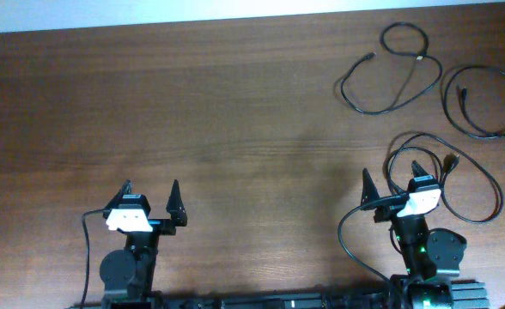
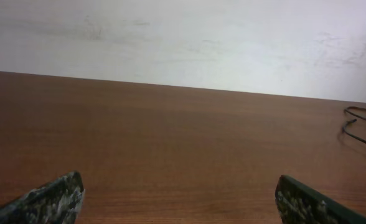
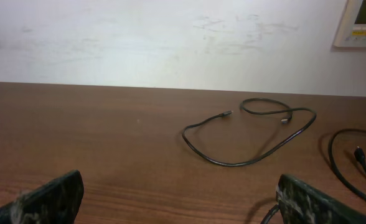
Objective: Untangle cables
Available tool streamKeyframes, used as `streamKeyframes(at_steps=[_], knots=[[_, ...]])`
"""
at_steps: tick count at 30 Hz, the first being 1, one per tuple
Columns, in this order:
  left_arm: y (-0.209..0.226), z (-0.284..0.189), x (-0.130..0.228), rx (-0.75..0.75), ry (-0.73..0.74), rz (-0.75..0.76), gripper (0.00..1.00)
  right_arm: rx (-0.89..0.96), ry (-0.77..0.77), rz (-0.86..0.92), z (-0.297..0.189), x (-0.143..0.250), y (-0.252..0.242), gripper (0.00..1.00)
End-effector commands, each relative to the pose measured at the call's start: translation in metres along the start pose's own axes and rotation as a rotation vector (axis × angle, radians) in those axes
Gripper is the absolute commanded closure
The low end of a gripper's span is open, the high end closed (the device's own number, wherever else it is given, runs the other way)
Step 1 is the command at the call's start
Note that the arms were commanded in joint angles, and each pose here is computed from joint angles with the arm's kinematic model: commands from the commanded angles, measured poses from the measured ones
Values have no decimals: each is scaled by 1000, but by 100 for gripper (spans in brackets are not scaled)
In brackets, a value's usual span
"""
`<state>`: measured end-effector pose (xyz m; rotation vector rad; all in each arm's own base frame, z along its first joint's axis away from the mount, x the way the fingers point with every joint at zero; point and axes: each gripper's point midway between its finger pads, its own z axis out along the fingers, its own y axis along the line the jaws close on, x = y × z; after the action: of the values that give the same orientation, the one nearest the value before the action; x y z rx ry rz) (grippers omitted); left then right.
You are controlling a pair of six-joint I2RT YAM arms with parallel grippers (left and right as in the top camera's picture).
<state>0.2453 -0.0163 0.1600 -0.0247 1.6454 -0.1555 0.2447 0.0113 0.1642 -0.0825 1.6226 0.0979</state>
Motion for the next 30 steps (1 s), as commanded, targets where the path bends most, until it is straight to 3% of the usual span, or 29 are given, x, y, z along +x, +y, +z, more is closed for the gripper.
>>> streamKeyframes(at_steps=[1, 30], knots=[[4, 1, 3, -18, 7, 16, 1, 7, 3, 0, 0, 3, -1, 2], [2, 0, 2, -12, -2, 16, 1, 6, 3, 0, 0, 3, -1, 2]])
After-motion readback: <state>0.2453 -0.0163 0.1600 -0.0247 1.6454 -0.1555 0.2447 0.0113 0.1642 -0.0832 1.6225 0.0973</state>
